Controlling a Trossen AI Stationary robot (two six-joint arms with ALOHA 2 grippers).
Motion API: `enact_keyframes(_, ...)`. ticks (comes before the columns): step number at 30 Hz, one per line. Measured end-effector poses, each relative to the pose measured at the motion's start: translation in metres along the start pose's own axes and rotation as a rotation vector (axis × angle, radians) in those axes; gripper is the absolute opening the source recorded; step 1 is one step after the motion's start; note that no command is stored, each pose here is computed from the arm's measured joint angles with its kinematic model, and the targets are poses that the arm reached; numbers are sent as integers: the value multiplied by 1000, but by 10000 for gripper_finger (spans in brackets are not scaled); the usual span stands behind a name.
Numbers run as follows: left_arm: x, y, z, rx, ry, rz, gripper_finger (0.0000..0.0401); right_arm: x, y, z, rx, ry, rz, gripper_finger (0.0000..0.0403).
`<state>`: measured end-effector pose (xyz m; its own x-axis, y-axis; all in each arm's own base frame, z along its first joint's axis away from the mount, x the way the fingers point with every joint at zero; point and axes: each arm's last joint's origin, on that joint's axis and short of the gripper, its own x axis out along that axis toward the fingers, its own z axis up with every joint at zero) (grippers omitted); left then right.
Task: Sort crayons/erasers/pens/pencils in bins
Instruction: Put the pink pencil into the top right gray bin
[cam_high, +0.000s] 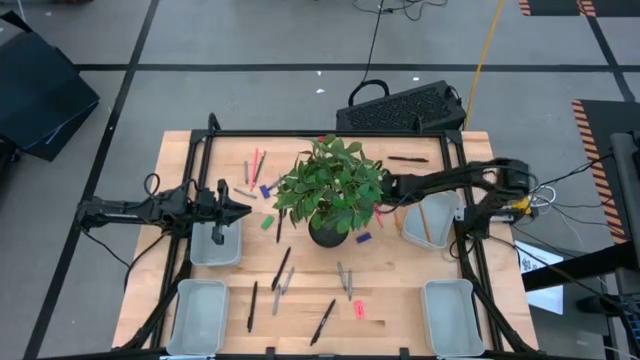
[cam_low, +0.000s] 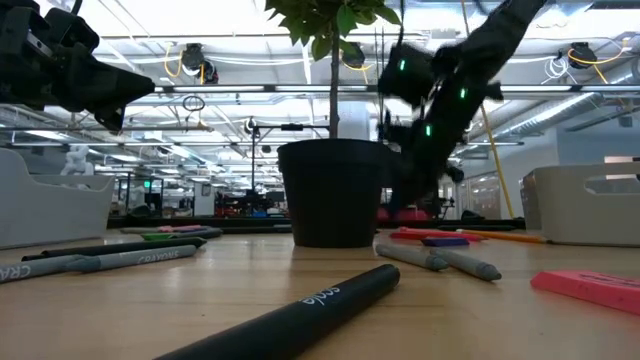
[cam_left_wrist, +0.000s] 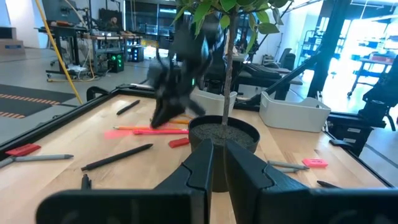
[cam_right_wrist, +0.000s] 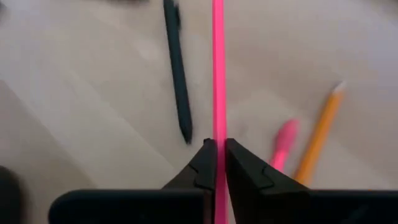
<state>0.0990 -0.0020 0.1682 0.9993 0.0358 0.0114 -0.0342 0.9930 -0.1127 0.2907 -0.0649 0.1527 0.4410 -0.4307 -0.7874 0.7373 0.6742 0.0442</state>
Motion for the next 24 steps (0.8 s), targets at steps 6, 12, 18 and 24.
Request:
enact_keyframes(6, 0, 0, 0, 0, 0, 0, 42, -56, -13, 7, -22, -40, -7, 15)
enact_keyframes(12, 0, 0, 0, 0, 0, 0, 42, -117, -34, -10, 46, 33, -15, 15)
enact_keyframes(18, 0, 0, 0, 0, 0, 0, 42, -167, -63, -43, 223, 205, -29, 15)
enact_keyframes(24, 0, 0, 0, 0, 0, 0, 42, -195, -86, -63, 441, 289, -65, 15)
